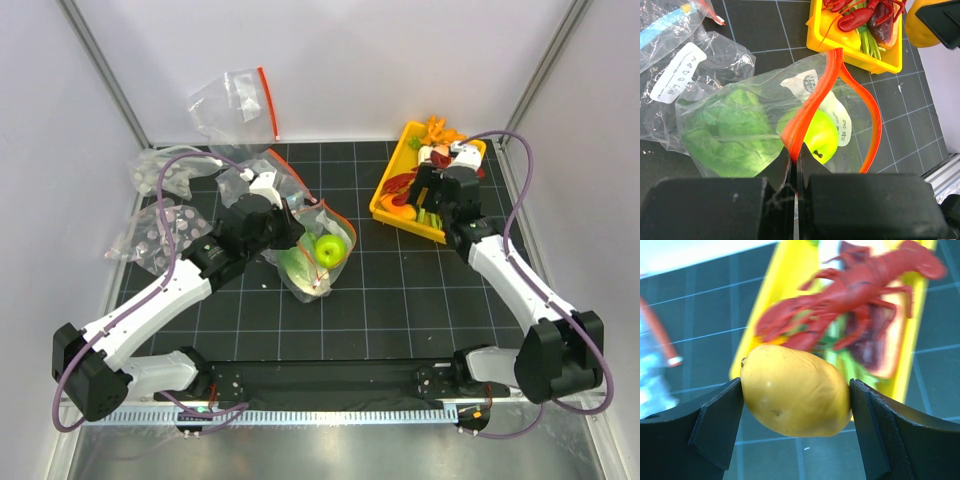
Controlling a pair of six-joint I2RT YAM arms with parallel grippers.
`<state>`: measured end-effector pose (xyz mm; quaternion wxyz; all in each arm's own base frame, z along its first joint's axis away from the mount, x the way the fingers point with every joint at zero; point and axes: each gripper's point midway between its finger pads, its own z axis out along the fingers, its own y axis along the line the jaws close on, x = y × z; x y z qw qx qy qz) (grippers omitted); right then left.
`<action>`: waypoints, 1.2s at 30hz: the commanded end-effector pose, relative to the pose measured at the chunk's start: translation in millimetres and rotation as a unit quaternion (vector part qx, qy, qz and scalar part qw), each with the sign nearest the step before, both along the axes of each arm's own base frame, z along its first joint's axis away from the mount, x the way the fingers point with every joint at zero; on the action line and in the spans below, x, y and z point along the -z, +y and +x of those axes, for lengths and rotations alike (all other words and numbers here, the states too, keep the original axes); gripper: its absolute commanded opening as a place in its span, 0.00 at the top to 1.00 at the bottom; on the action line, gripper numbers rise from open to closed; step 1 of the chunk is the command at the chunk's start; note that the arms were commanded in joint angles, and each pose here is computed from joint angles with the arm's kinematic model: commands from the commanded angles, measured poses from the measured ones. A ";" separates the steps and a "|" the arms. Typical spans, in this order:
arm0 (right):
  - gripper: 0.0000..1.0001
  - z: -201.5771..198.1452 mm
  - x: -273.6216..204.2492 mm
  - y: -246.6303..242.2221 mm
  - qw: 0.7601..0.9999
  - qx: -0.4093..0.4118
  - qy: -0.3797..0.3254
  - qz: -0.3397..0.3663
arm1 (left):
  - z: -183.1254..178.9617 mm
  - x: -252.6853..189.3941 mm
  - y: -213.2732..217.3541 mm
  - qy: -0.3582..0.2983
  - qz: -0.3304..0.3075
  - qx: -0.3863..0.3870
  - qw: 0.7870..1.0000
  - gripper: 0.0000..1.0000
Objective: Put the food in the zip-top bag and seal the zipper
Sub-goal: Pick up the fake fruit from the bin, then place the fake fruit in the zipper food storage bag.
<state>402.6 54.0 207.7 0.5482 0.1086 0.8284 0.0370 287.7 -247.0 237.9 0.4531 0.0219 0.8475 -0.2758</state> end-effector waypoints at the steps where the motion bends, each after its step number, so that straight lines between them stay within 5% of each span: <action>1: 0.36 -13.4 -26.7 43.2 0.996 -0.070 -0.038 0.033 | 6.2 -14.0 -5.5 -0.019 -0.022 0.002 1.000 1.00; 6: 0.39 -50.8 -77.3 100.9 0.976 -0.177 -0.103 0.074 | 1.5 -13.4 -12.8 -0.010 -0.038 0.018 0.999 1.00; 11: 0.41 -95.4 -114.0 155.9 0.928 -0.315 -0.165 0.112 | 0.8 -11.4 -17.1 -0.004 -0.043 0.025 0.999 1.00; 22: 0.45 -145.3 -102.0 244.2 0.847 -0.502 -0.158 0.081 | 4.6 -2.3 -17.9 0.026 -0.062 0.036 0.997 1.00; 27: 0.42 -142.5 -84.1 261.3 0.849 -0.507 -0.133 0.060 | 4.6 -4.2 -15.1 0.029 -0.074 0.036 0.996 1.00; 31: 0.14 -124.6 -68.8 258.7 0.874 -0.470 -0.116 0.039 | 2.6 -4.1 -17.8 0.032 -0.085 0.041 0.995 1.00; 32: 0.01 -122.6 -66.8 258.8 0.876 -0.468 -0.113 0.035 | 2.2 -2.7 -19.8 0.035 -0.086 0.043 0.995 1.00; 36: 0.01 -117.9 -69.7 252.8 0.887 -0.445 -0.114 0.035 | 2.8 -2.0 -21.2 0.040 -0.090 0.046 0.994 1.00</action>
